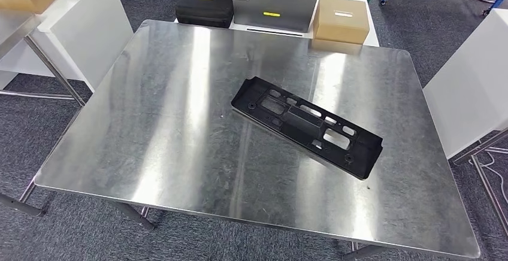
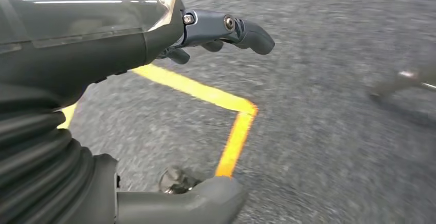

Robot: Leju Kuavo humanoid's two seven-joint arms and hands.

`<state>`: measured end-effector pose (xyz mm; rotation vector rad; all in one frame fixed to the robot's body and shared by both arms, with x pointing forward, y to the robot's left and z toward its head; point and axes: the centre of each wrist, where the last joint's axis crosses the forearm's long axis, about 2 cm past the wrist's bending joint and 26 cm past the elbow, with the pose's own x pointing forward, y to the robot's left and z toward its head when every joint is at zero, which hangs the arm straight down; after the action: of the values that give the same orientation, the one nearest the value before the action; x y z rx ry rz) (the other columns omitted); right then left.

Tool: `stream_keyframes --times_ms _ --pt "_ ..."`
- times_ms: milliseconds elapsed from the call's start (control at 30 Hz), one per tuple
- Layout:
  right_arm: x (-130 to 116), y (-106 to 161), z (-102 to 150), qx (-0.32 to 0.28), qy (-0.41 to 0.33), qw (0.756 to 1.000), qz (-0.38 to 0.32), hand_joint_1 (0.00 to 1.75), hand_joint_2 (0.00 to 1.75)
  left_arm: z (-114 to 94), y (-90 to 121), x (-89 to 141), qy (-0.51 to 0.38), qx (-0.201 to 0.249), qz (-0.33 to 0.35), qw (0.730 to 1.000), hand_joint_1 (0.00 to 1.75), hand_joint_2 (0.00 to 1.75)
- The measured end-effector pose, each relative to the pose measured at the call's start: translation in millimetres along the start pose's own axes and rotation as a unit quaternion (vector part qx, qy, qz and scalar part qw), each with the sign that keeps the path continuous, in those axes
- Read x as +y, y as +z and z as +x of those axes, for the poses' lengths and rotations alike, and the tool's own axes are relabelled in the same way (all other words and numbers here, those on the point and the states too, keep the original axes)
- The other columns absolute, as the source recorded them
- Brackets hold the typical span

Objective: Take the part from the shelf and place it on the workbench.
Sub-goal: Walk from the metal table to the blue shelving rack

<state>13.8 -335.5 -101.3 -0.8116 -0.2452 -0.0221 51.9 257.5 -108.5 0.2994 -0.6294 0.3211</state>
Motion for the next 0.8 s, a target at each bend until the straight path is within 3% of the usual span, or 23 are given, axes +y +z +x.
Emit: stream_keyframes --times_ms 133,233,800 --pt "23 9 11 0.006 -0.042 0.987 0.157 0.0 0.0 3 -4 7 -0.022 -0.012 -0.029 0.999 0.0 0.0" --pt "33 16 18 0.023 -0.061 0.977 0.204 0.0 0.0 4 -6 11 -0.036 -0.011 -0.043 0.998 0.0 0.0" --pt "54 35 36 0.049 -0.07 0.967 0.24 0.0 0.0 20 -20 20 -0.102 -0.022 -0.133 0.986 0.0 0.0"
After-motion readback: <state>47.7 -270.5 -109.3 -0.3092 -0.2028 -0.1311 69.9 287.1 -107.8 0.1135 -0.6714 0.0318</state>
